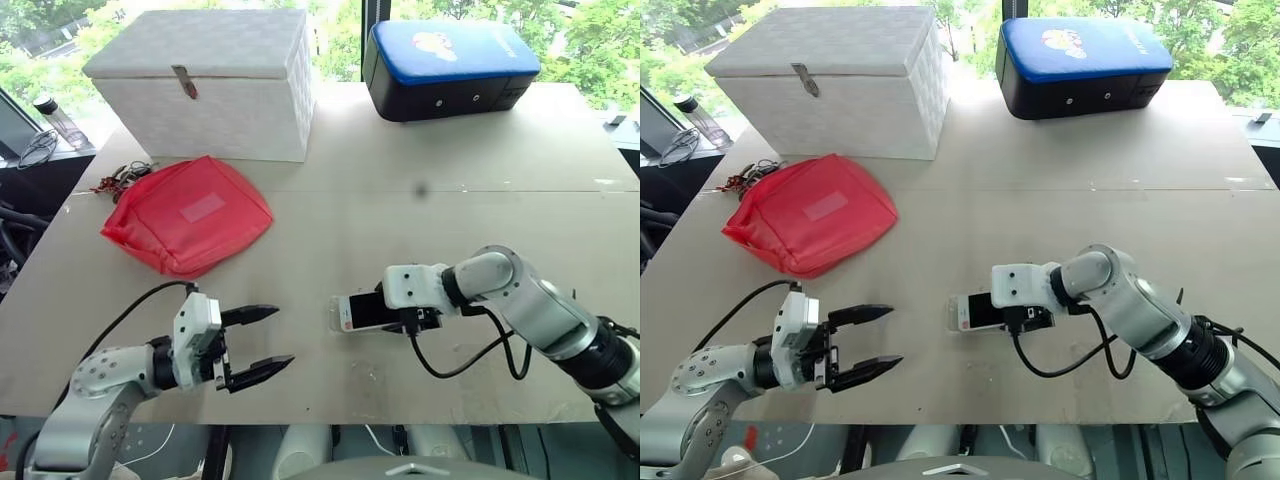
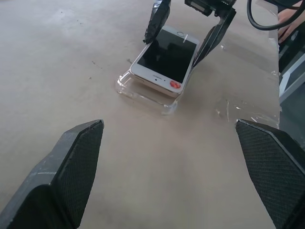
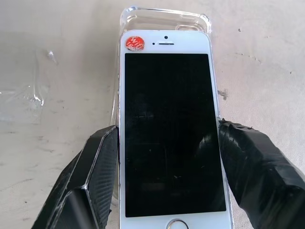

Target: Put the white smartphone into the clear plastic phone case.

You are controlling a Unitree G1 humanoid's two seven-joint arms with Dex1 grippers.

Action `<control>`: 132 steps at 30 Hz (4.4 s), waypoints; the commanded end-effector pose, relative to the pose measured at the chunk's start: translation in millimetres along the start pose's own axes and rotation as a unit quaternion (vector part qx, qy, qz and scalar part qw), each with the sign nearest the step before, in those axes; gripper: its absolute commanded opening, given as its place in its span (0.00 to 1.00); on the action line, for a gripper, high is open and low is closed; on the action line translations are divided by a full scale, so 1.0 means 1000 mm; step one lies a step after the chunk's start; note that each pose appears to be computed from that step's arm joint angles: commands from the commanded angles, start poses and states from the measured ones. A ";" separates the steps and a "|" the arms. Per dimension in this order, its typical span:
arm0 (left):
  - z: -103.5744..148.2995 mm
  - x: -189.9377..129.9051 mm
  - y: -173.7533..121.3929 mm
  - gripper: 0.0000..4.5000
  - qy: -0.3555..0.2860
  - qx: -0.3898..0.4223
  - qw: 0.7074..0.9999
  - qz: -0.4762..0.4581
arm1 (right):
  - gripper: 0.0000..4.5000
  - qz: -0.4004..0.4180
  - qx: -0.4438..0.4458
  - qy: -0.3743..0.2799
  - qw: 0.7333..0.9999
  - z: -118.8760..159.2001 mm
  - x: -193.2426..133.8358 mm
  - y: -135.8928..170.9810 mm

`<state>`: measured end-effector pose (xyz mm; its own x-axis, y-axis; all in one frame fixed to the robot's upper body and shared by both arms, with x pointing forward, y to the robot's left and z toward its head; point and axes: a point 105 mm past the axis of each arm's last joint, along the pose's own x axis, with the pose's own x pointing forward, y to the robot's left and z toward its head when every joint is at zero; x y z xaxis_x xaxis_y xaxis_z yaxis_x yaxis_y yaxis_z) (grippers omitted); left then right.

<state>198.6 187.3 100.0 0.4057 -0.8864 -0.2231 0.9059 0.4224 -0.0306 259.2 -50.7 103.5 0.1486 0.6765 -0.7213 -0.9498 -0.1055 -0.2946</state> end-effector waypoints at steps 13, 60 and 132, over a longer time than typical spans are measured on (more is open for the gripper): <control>0.007 0.005 0.006 1.00 -0.011 0.016 1.000 -0.007 | 0.61 0.037 0.030 0.054 0.997 -0.019 0.003 0.015; 0.009 0.014 0.009 1.00 -0.022 0.028 0.999 -0.015 | 0.61 0.105 -0.054 0.077 0.990 -0.034 0.008 0.029; 0.016 0.010 0.004 1.00 -0.049 0.045 0.994 -0.088 | 0.82 0.027 0.009 0.017 0.999 -0.018 -0.026 0.027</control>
<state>211.9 178.2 97.6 0.2709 -0.9490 -0.1615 0.9608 0.2769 -0.0154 233.7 -82.8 106.7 0.0940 0.6587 -0.7465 -0.9643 -0.1263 -0.2329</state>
